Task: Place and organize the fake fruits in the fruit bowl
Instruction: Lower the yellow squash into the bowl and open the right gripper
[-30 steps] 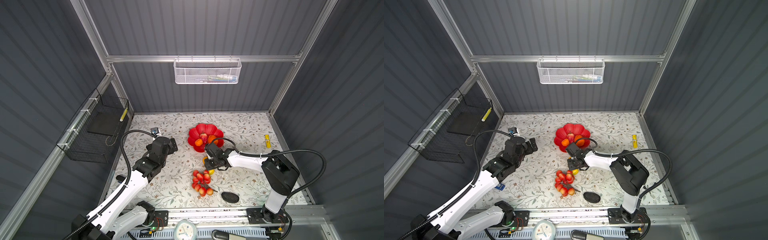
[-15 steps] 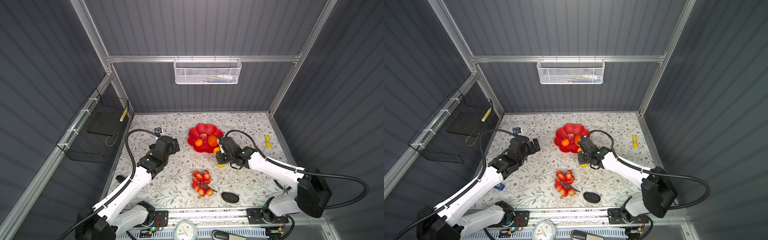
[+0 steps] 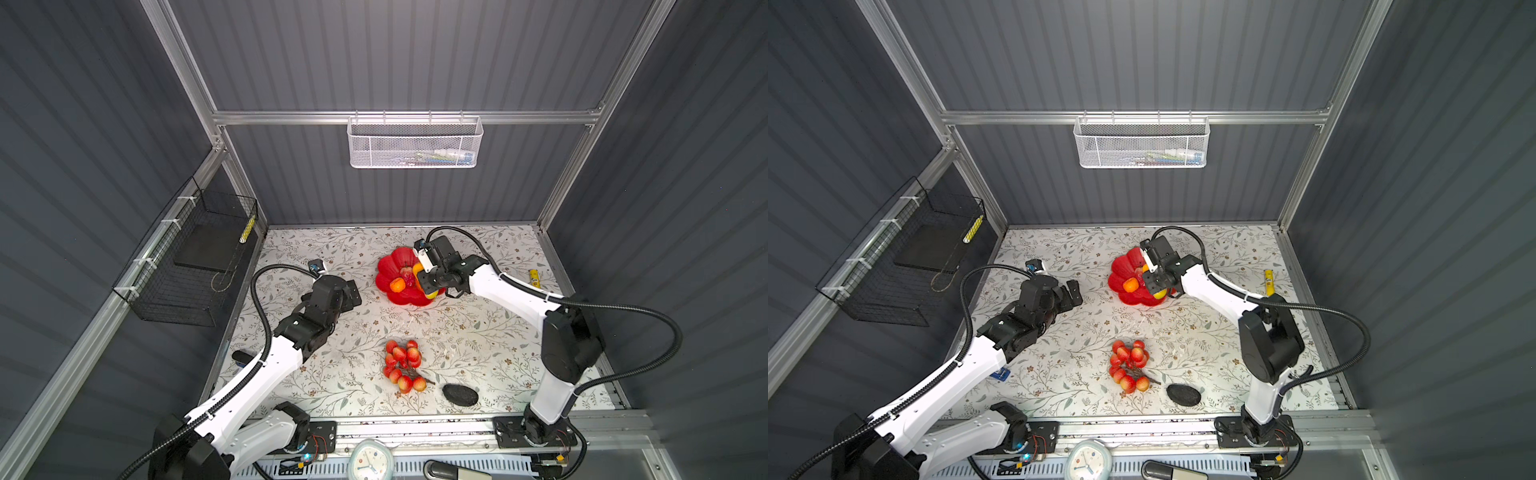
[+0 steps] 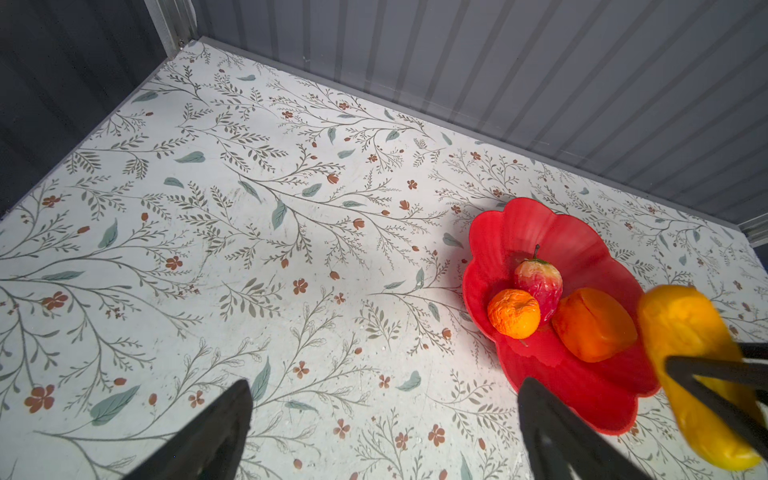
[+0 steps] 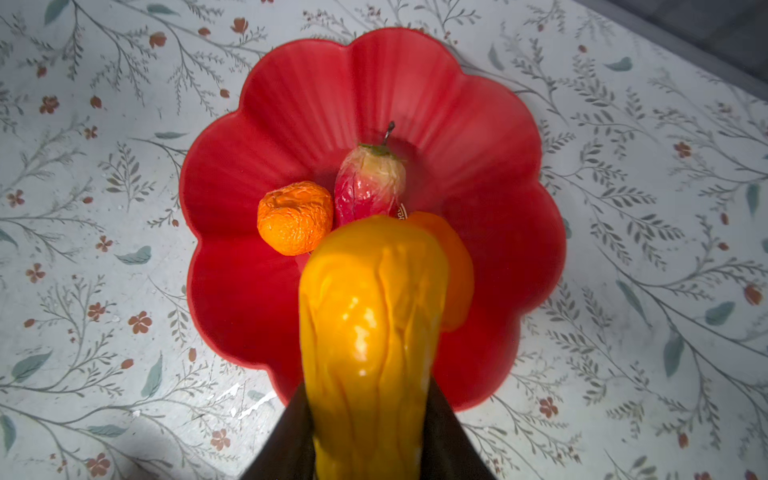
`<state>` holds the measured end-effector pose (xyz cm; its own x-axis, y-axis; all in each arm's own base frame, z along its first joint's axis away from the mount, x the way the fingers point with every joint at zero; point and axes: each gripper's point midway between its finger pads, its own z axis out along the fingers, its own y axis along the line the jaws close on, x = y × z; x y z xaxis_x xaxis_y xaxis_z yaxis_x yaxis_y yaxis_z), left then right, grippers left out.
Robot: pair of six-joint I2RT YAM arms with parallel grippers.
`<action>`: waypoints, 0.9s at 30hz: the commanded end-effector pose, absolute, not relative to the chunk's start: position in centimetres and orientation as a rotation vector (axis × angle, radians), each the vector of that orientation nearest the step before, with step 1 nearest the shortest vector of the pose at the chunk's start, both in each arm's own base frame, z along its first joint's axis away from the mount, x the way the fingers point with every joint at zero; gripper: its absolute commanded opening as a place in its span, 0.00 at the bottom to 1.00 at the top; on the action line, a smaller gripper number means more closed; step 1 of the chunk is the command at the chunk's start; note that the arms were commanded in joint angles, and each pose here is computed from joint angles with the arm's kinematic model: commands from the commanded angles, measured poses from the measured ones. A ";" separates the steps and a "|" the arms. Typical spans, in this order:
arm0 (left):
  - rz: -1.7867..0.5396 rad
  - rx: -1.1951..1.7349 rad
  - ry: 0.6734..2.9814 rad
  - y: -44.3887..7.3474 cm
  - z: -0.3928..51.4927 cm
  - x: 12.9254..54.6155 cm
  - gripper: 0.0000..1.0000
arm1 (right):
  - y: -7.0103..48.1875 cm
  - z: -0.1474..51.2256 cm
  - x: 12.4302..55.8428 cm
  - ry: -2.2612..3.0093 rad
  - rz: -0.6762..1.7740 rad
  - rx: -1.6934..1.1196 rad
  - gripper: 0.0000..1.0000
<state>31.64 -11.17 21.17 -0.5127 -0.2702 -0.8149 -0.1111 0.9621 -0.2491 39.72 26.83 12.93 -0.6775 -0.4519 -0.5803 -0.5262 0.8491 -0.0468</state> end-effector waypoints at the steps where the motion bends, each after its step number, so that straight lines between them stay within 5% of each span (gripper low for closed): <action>1: -0.208 -0.294 2.103 -10.6 21.5 31.2 1.00 | 28.1 11.9 39.8 2.425 0.186 -0.838 0.29; 8: -0.219 -0.298 2.093 -10.6 21.8 31.1 1.00 | 29.0 9.3 40.4 2.464 0.186 -0.907 0.36; 16: -0.244 -0.277 2.070 -10.9 22.8 31.2 1.00 | 29.0 9.8 41.3 2.459 0.177 -0.870 0.67; 27: -0.525 0.149 2.099 -17.9 24.8 30.7 0.98 | 21.5 21.4 40.4 2.278 0.575 -0.210 0.88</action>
<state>31.00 -14.27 23.04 -0.5396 -0.1951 -0.8190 0.0977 0.9517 -0.2910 40.80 23.62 16.92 -0.7140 -0.2303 -0.6612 -0.4245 0.8934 0.1471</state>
